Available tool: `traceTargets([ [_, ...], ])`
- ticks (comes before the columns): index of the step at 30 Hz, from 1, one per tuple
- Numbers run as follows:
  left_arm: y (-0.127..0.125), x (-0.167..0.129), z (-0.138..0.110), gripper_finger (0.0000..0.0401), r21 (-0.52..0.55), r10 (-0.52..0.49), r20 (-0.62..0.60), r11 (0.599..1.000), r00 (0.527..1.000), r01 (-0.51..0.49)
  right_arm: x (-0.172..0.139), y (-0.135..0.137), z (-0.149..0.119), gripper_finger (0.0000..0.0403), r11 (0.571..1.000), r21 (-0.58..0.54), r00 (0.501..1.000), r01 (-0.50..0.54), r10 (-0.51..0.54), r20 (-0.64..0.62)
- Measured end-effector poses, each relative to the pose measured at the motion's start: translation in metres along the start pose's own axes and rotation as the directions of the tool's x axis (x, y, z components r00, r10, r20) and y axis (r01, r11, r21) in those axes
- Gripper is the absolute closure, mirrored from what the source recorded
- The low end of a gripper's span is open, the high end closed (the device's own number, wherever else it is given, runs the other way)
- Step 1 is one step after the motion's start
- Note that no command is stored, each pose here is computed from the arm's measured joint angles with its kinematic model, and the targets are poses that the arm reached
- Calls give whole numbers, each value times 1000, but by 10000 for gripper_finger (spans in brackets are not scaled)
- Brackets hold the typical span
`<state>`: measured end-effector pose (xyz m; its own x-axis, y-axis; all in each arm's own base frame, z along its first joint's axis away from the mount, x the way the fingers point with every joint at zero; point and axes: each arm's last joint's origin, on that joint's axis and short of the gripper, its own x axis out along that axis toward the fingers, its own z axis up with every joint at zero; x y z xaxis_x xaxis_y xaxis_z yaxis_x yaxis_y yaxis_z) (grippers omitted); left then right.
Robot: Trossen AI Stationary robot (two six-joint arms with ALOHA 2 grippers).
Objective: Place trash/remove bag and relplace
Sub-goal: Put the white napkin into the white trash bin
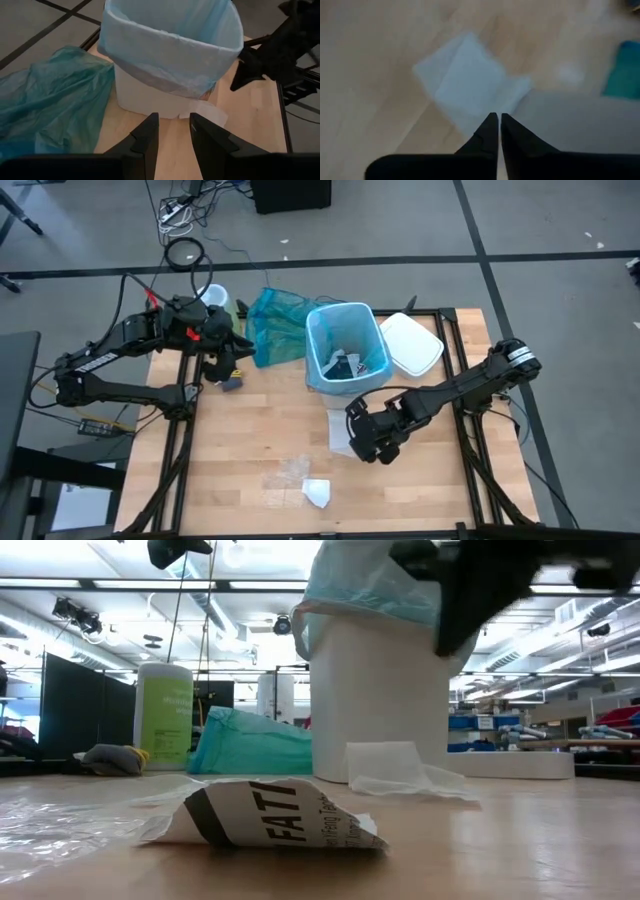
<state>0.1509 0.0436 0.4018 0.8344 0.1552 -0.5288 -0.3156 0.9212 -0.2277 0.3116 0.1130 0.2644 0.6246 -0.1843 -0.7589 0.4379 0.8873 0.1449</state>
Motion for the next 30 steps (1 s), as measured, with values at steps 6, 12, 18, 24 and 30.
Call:
traceTargets([
  [6,0,0,0,281,0,1,-3,1000,1000,-1,9,-8,-14,307,999,25,997,48,-47,-57],
  [12,0,0,-1,281,0,1,-5,1000,1000,-1,34,-15,-44,219,986,169,996,-12,26,-82],
  [18,0,0,-1,281,0,2,-8,1000,1000,-2,57,-31,-59,199,954,295,999,-46,41,26],
  [24,0,0,-1,281,1,3,-8,1000,1000,-3,70,-55,-60,203,945,327,1000,18,-26,18],
  [30,1,0,-1,281,17,23,-4,1000,1000,-23,78,-70,-51,202,930,366,997,19,-43,57],
])
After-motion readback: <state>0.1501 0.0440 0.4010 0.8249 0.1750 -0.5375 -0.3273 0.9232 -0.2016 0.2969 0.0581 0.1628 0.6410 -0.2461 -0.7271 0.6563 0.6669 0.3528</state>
